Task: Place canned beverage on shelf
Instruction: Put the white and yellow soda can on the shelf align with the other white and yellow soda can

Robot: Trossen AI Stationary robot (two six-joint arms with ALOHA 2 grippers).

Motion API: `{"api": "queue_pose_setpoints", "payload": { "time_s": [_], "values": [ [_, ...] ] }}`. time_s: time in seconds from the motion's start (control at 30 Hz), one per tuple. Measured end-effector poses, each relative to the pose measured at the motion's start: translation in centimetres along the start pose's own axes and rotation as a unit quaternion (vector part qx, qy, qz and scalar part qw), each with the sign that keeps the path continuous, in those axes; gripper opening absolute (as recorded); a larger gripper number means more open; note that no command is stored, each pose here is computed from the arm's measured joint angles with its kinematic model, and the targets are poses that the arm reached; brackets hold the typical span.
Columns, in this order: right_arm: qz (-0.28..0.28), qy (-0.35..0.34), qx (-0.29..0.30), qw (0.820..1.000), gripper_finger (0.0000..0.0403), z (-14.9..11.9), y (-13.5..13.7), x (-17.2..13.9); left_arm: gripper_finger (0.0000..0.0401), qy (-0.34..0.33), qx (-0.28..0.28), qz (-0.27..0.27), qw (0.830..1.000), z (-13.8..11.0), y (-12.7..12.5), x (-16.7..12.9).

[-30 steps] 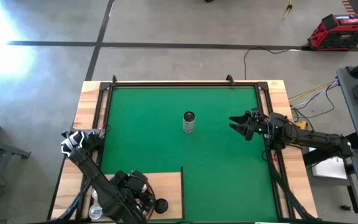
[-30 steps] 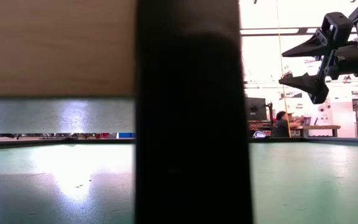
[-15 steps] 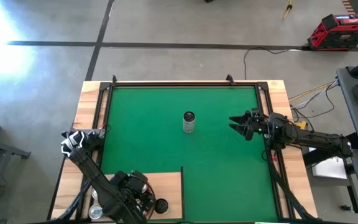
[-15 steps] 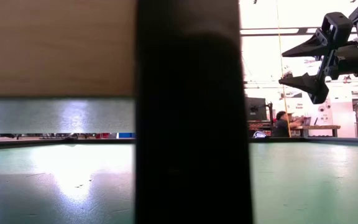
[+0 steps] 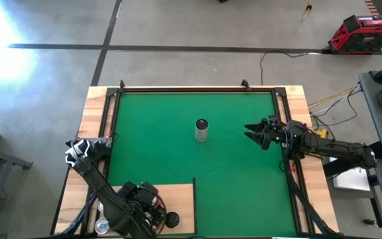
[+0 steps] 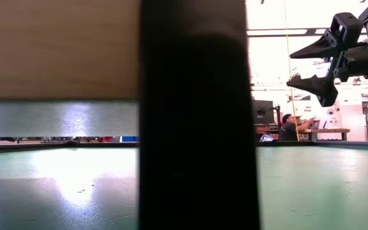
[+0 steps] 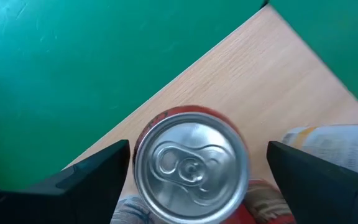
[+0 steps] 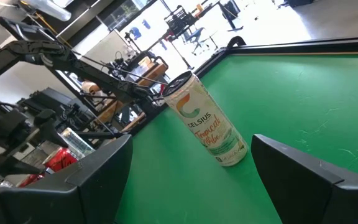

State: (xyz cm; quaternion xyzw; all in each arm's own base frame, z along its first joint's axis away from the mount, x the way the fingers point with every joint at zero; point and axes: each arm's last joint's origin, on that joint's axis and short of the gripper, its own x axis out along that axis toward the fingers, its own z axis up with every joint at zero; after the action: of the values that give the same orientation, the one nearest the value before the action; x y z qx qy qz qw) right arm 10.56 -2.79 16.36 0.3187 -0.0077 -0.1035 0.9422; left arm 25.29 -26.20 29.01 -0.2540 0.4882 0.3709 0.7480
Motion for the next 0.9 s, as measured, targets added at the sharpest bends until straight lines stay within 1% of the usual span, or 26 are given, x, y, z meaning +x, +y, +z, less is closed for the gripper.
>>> {"api": "queue_pose_setpoints", "payload": {
  "time_s": [0.1,0.2,0.27,0.4,0.53,0.7,0.8,0.9],
  "values": [
    [0.000,0.000,0.000,1.000,0.0318,0.0,0.0,0.0,0.0361,-0.004,0.010,-0.012,1.000,0.6,0.0,-1.2],
    [0.000,0.000,0.000,1.000,0.0318,0.0,0.0,0.0,0.0361,-0.027,0.026,-0.037,0.999,1.6,-0.3,-2.2],
    [0.000,0.000,0.000,1.000,0.0318,0.0,0.0,0.0,0.0361,-0.051,0.036,-0.051,0.997,2.5,-0.6,-2.7],
    [0.000,0.000,0.000,1.000,0.0318,0.0,0.0,0.0,0.0362,-0.094,0.063,-0.055,0.992,5.2,-0.9,-3.0],
    [0.000,0.000,0.000,1.000,0.0318,0.0,0.0,0.0,0.0362,-0.121,0.096,-0.042,0.987,8.8,-1.0,-2.7],
    [0.000,0.000,0.000,1.000,0.0318,0.0,0.0,0.0,0.0362,-0.134,0.118,-0.034,0.983,14.0,-1.1,-1.3],
    [0.000,0.000,0.000,1.000,0.0318,0.0,0.0,0.0,0.0362,-0.136,0.115,-0.028,0.984,17.4,-0.7,-0.1],
    [0.000,0.000,0.000,1.000,0.0318,0.0,0.0,0.0,0.0362,-0.142,0.099,-0.016,0.985,21.4,0.2,1.5]
  ]
}}
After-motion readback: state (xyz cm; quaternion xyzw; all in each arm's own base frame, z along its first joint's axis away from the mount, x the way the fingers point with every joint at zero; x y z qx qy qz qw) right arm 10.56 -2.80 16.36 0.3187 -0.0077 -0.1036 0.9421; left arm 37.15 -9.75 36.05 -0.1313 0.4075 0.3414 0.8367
